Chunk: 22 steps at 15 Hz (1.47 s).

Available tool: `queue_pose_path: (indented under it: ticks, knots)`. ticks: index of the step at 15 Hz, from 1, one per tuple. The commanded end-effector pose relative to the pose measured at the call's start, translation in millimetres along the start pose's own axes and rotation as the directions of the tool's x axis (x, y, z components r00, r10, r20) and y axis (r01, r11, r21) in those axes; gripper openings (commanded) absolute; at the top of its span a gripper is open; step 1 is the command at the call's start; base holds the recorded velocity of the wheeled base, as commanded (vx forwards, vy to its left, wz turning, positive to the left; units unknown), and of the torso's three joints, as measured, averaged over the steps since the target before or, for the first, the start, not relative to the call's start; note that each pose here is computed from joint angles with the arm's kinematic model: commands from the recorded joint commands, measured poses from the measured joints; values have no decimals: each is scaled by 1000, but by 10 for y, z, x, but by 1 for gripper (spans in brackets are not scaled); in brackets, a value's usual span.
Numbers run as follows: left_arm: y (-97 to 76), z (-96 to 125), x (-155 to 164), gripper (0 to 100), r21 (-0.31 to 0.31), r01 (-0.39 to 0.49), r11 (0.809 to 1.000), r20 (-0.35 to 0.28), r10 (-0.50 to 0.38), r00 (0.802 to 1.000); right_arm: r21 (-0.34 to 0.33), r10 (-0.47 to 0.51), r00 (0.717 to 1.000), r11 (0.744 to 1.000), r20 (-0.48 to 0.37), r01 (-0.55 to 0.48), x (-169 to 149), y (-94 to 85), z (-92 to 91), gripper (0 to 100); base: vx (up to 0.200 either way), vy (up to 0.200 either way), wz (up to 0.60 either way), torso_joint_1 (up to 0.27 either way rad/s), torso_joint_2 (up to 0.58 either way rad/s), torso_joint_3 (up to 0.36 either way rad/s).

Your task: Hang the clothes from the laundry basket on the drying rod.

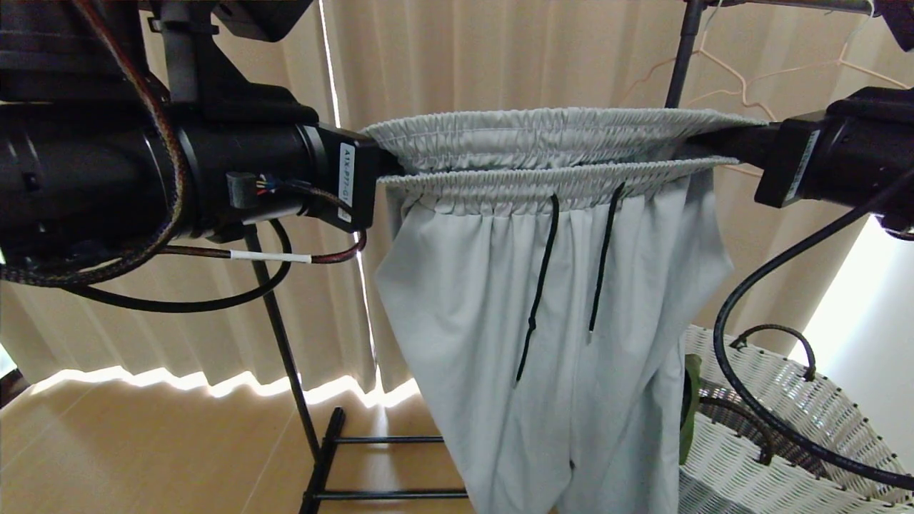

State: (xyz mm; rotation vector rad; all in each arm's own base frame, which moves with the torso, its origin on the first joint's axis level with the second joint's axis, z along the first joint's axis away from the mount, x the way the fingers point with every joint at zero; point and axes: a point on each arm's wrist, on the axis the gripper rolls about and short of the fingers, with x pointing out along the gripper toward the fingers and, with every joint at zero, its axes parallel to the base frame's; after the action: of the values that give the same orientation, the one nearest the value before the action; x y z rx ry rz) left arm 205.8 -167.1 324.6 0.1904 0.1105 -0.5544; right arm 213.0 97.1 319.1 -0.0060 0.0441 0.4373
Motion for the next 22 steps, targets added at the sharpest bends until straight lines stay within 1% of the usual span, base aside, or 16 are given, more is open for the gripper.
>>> queue_pose_path:
  ticks: [1, 4, 6, 9, 13, 14, 16, 18, 20, 22]
  knots:
    - [2, -2, 11, 0, -1, -3, 1000, -1, 3, 1000, 0, -2, 1000, 1000, -2, 2, 11, -4, -4, 0, 0, 0, 0, 0, 0, 0]
    - [1, -16, 6, 0, -2, -3, 1000, -4, 3, 1000, 0, -9, 1000, 1000, -3, 9, 6, -19, -7, 0, 0, 0, 0, 0, 0, 0]
    - [5, -35, 24, 0, 0, -8, 1000, -15, 8, 1000, 0, -34, 999, 999, -6, 34, 6, -76, -16, 0, 0, 0, 0, 0, 0, 0]
    - [-4, -47, 80, 0, 3, -10, 1000, -20, 10, 1000, 0, -46, 999, 999, -11, 46, 10, -106, -28, 0, 0, 0, 0, 0, 0, 0]
    - [12, 60, 58, 0, -3, -12, 1000, 18, 12, 1000, 0, -46, 999, 999, -3, 46, 13, -109, -8, 0, 0, 0, 0, 0, 0, 0]
    - [13, 63, 57, 0, -3, -12, 1000, 18, 12, 1000, 0, -46, 999, 999, -3, 46, 13, -109, -8, 0, 0, 0, 0, 0, 0, 0]
    - [16, 81, 52, 0, -3, -13, 1000, 25, 13, 1000, 2, -45, 999, 999, 15, 45, 5, -108, 46, 0, 0, 0, 0, 0, 0, 0]
    - [28, 144, 29, 0, -6, -16, 1000, 46, 16, 999, 1, -37, 999, 999, 32, 37, 12, -107, 97, 0, 0, 0, 0, 0, 0, 0]
    - [17, 104, 39, 0, -4, -14, 1000, 30, 14, 999, 2, -42, 999, 999, 13, 42, 69, -111, 55, 0, 0, 0, 0, 0, 0, 0]
    - [14, 69, 55, 0, -4, -14, 1000, 19, 14, 1000, 3, -42, 999, 999, 0, 42, 60, -111, 15, 0, 0, 0, 0, 0, 0, 0]
